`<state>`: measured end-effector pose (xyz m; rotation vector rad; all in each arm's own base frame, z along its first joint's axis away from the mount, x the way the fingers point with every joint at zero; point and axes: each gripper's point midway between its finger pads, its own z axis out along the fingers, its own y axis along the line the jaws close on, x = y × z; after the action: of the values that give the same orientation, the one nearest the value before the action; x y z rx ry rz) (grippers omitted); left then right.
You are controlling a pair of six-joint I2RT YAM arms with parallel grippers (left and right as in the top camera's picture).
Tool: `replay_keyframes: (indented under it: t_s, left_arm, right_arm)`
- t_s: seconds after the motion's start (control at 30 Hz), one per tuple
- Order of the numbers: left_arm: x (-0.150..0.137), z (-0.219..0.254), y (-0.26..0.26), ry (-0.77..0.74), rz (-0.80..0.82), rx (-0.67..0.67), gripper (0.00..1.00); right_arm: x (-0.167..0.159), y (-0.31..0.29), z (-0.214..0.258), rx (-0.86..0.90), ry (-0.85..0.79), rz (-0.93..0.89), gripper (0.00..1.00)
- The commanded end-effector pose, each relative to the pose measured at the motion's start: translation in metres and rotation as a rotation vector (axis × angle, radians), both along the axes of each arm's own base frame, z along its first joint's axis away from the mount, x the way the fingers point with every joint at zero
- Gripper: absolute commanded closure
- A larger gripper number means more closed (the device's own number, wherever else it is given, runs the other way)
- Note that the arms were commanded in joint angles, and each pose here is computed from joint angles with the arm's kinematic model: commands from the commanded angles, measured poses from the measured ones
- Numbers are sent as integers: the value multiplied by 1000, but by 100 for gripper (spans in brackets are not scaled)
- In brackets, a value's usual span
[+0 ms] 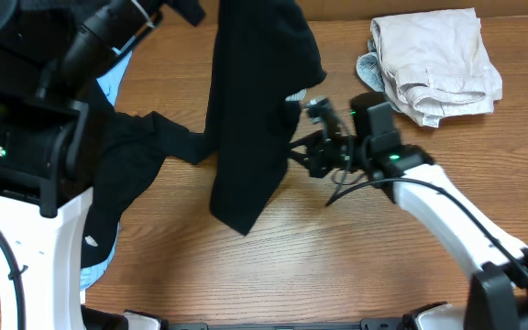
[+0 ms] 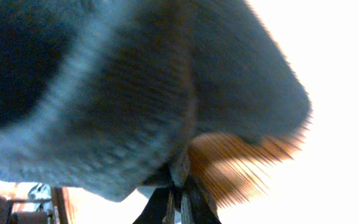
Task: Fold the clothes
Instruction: 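Grasp the hanging black shirt's lower edge with the right gripper, then stretch the black shirt between both grippers and swing it over the table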
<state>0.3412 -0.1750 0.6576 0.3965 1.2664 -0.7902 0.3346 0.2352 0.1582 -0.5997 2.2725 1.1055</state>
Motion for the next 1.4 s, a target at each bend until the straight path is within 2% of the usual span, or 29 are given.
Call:
replay_keyframes:
  t_s: [0.0,0.17,0.33,0.37,0.57,0.73,0.87,0.97,1.17,1.37]
  left_arm:
    - [0,8,30,-18,97,5,96]
    - [31,-19,92,110,311,11,96]
    - [40,-29,131,151,415,14,96]
    - [38,-26,136,140,429,13,96]
    - [13,-6,136,58,444,38,96]
    - [-34,19,149,-39,525,55,96]
    - [-62,25,182,-36,698,20,96]
    - [-68,14,199,17,781,19,96]
    - [-55,-17,203,141,790,66,96]
    - [-61,-10,200,112,785,65,96]
  right_arm:
    - [21,-35,67,-16,-130,-149,96]
    - [31,-108,125,-223,-223,-396,96]
    - [31,-151,193,-327,-314,-568,96]
    - [29,-160,225,-322,-367,-609,96]
    - [1,-183,320,-282,-530,-714,96]
    - [-45,-208,388,-287,-666,-811,96]
    - [-74,-217,409,-300,-713,-838,96]
    - [-85,-218,411,-305,-711,-839,96]
    - [-89,-217,399,-325,-662,-828,96]
    - [-106,-217,406,-311,-695,-835,96]
